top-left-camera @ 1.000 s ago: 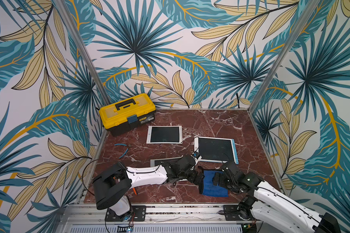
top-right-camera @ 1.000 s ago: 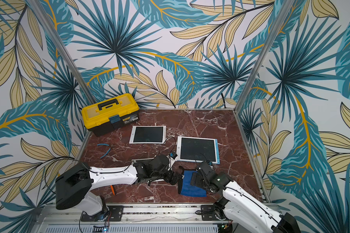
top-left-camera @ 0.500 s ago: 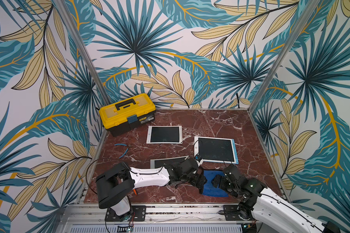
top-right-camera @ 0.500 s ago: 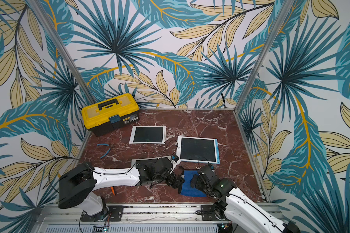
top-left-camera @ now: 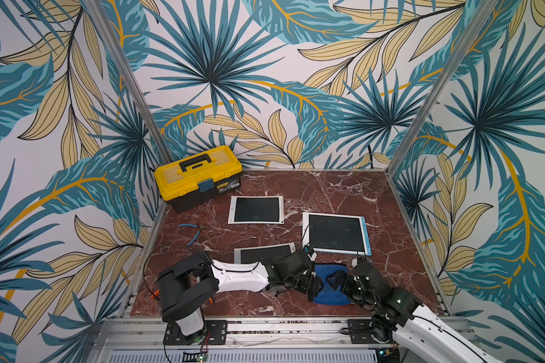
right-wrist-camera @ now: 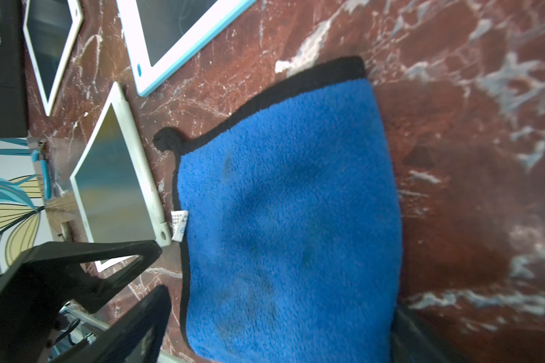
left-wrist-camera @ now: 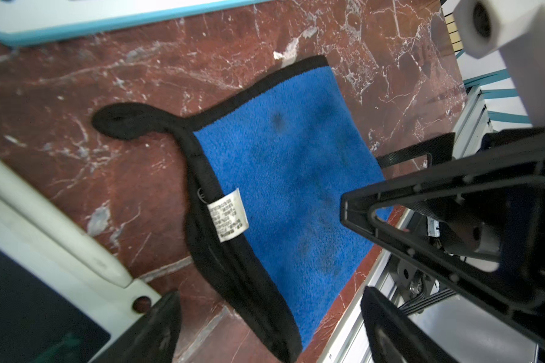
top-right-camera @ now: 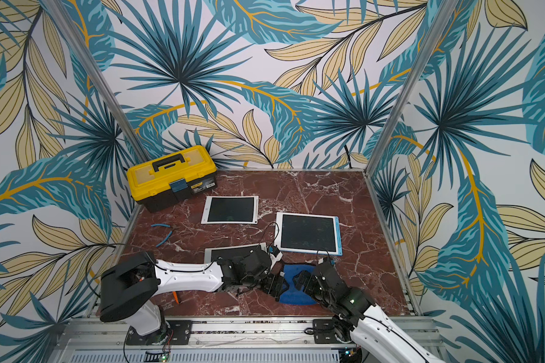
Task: Wipe the drawing tablet
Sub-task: Pick up the cleaning item at the center of the board.
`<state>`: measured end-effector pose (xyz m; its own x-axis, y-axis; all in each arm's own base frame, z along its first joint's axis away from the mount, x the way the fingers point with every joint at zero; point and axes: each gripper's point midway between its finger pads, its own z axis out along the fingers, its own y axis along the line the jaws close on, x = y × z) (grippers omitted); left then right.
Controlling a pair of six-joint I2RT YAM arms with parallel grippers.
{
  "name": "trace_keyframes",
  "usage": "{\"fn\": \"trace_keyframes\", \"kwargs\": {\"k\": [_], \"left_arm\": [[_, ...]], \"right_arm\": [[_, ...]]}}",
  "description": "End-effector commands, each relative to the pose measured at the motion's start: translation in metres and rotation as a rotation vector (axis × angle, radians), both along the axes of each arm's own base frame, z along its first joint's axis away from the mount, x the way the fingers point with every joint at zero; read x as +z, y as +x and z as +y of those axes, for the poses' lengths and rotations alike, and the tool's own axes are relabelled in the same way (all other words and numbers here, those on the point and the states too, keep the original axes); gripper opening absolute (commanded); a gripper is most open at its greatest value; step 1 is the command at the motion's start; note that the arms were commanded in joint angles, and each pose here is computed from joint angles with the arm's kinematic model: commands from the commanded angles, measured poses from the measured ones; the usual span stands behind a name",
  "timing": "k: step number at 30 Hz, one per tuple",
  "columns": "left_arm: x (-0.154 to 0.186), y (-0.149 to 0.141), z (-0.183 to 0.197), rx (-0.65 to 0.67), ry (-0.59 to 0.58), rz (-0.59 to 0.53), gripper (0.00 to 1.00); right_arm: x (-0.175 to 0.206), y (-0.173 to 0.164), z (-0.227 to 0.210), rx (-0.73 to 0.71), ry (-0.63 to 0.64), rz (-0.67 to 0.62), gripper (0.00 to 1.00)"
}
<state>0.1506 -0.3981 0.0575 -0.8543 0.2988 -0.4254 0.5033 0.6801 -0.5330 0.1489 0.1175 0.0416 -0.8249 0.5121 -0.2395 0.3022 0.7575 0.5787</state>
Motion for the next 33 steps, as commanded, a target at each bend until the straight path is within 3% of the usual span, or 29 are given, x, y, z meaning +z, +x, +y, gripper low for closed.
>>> {"fn": "trace_keyframes", "kwargs": {"k": [1,5,9,18,27,33], "left_arm": [[0.006,-0.004,-0.015,0.0,-0.037,0.02,0.91],[0.003,-0.008,-0.022,-0.007,-0.045,0.044,0.9],[-0.004,-0.01,-0.03,-0.024,-0.044,0.059,0.82],[-0.015,-0.011,-0.03,-0.023,-0.029,0.074,0.48],[-0.022,-0.005,-0.022,-0.017,-0.011,0.079,0.35],[-0.033,0.0,0.0,0.011,0.018,0.096,0.1]], "right_arm": [[-0.026,-0.029,-0.011,-0.009,-0.024,0.138,0.99],[-0.027,-0.036,-0.016,-0.018,-0.023,0.153,0.99],[-0.027,-0.045,-0.025,-0.012,-0.058,0.162,0.99],[-0.029,-0.05,-0.025,-0.013,-0.046,0.181,0.99],[-0.029,-0.049,-0.026,-0.016,-0.053,0.183,0.99],[-0.034,-0.053,-0.026,-0.026,-0.033,0.195,0.99]]}}
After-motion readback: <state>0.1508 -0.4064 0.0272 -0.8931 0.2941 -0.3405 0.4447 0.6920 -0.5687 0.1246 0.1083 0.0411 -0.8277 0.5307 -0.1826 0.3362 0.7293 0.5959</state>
